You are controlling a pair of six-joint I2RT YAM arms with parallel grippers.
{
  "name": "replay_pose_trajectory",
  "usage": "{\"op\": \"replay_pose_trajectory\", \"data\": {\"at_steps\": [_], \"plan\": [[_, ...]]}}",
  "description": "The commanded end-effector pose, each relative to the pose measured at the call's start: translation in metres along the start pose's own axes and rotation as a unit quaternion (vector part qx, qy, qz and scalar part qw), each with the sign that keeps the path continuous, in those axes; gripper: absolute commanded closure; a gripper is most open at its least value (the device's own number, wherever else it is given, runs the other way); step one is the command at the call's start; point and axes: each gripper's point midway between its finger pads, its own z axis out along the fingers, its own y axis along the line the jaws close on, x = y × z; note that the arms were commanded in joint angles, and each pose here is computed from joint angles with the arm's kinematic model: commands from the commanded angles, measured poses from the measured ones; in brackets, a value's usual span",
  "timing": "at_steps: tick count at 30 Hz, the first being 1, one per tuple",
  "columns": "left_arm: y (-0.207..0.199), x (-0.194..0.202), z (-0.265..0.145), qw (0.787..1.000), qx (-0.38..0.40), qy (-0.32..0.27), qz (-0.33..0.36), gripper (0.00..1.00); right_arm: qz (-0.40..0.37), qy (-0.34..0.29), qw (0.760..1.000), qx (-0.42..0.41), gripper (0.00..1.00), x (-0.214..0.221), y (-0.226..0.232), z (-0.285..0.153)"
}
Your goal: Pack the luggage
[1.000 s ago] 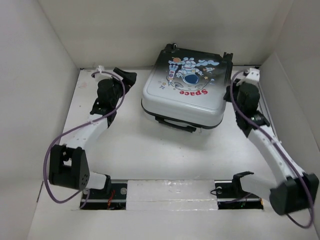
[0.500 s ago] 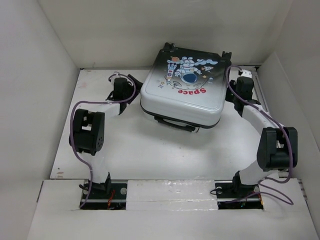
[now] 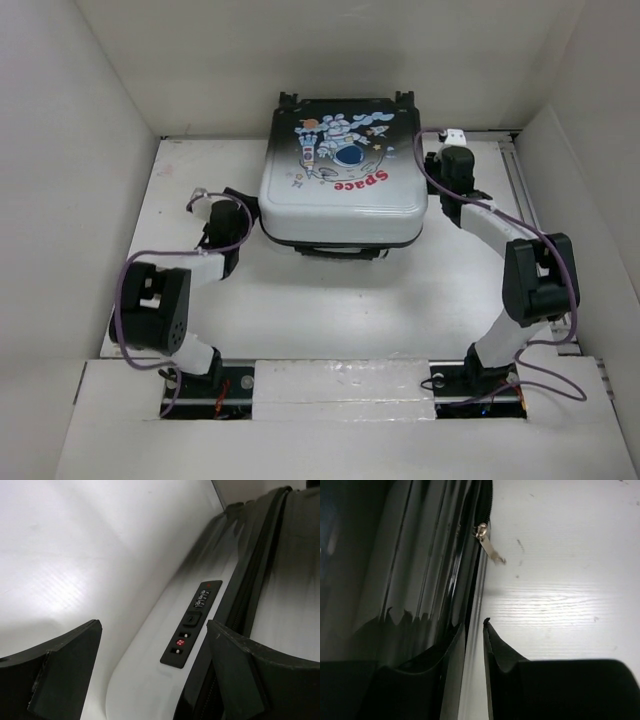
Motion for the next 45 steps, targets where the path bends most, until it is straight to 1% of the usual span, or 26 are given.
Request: {"op": "replay_pose_trajectory", "data": {"at_steps": [1,3,6,7,9,10,12,17,20,22,24,27,28,29,30,31,32,34,35,36,37,38,40,41,44,45], "plan": [[-0.048,0.109,-0.079,0.97,0.145,0.176,0.09,0.17,-0.055,0.059,0.936,-0.342,0.72,0.046,0.217,-0.063],[-0.027,0.115,-0.092,0.97,0.133,0.18,0.092,0.17,-0.055,0.054,0.936,-0.344,0.72,0.042,0.218,-0.063],[-0.033,0.112,-0.114,0.968,0.159,0.178,0.081,0.17,-0.05,0.055,0.936,-0.344,0.71,0.036,0.212,-0.057],[-0.034,0.111,-0.123,0.966,0.171,0.177,0.08,0.17,-0.049,0.04,0.935,-0.348,0.69,0.02,0.214,-0.058],[-0.038,0.112,-0.132,0.965,0.177,0.178,0.077,0.17,-0.046,0.049,0.937,-0.343,0.66,0.019,0.209,-0.046],[-0.045,0.109,-0.141,0.965,0.188,0.169,0.077,0.17,-0.043,0.04,0.937,-0.344,0.64,0.004,0.207,-0.042],[-0.044,0.121,-0.155,0.963,0.183,0.174,0.093,0.17,-0.04,0.066,0.938,-0.338,0.62,0.009,0.201,-0.024],[-0.055,0.086,-0.172,0.976,0.174,0.096,0.085,0.17,-0.029,0.047,0.938,-0.342,0.56,-0.034,0.186,0.0],[-0.065,0.06,-0.186,0.977,0.193,0.057,0.074,0.17,-0.009,0.044,0.939,-0.341,0.48,-0.051,0.169,0.007],[-0.063,0.046,-0.191,0.979,0.184,0.033,0.074,0.17,-0.003,0.026,0.942,-0.335,0.42,-0.074,0.161,0.002],[-0.067,0.022,-0.192,0.984,0.167,-0.013,0.069,0.17,0.008,0.005,0.955,-0.296,0.4,-0.089,0.138,0.002],[-0.075,0.001,-0.198,0.982,0.169,-0.05,0.071,0.17,0.035,-0.049,0.96,-0.273,0.37,-0.128,0.109,-0.02],[-0.084,-0.006,-0.204,0.979,0.182,-0.058,0.065,0.17,0.044,-0.05,0.962,-0.265,0.36,-0.124,0.099,-0.024],[-0.086,-0.013,-0.205,0.979,0.177,-0.073,0.064,0.17,0.043,-0.091,0.956,-0.275,0.36,-0.15,0.098,-0.05],[-0.09,-0.019,-0.208,0.978,0.182,-0.081,0.062,0.17,0.04,-0.109,0.955,-0.272,0.36,-0.156,0.092,-0.061],[-0.097,-0.024,-0.212,0.977,0.188,-0.086,0.06,0.17,0.05,-0.101,0.959,-0.262,0.36,-0.14,0.079,-0.065],[-0.099,-0.03,-0.215,0.976,0.191,-0.095,0.053,0.17,0.041,-0.132,0.953,-0.269,0.38,-0.153,0.083,-0.097],[-0.103,-0.041,-0.22,0.973,0.195,-0.115,0.052,0.17,0.031,-0.173,0.948,-0.266,0.41,-0.153,0.077,-0.124],[-0.105,-0.047,-0.225,0.971,0.201,-0.123,0.043,0.17,0.036,-0.152,0.954,-0.255,0.43,-0.113,0.068,-0.123],[-0.11,-0.055,-0.23,0.968,0.208,-0.133,0.036,0.17,0.027,-0.18,0.948,-0.261,0.51,-0.115,0.07,-0.152],[-0.109,-0.059,-0.233,0.968,0.209,-0.139,0.031,0.17,0.02,-0.198,0.941,-0.272,0.57,-0.107,0.075,-0.163],[-0.11,-0.061,-0.236,0.967,0.213,-0.141,0.028,0.17,0.025,-0.166,0.949,-0.268,0.61,-0.057,0.073,-0.158],[-0.113,-0.058,-0.238,0.964,0.227,-0.133,0.025,0.16,0.039,-0.195,0.945,-0.26,0.83,-0.04,0.071,-0.177],[-0.117,-0.053,-0.24,0.964,0.238,-0.12,0.024,0.16,0.056,-0.169,0.954,-0.242,0.89,0.006,0.062,-0.17],[-0.114,-0.031,-0.224,0.97,0.222,-0.082,0.048,0.15,0.063,-0.209,0.949,-0.226,0.91,0.023,0.052,-0.177],[-0.117,-0.03,-0.222,0.971,0.22,-0.081,0.05,0.15,0.064,-0.202,0.951,-0.225,0.9,0.029,0.049,-0.176]]}}
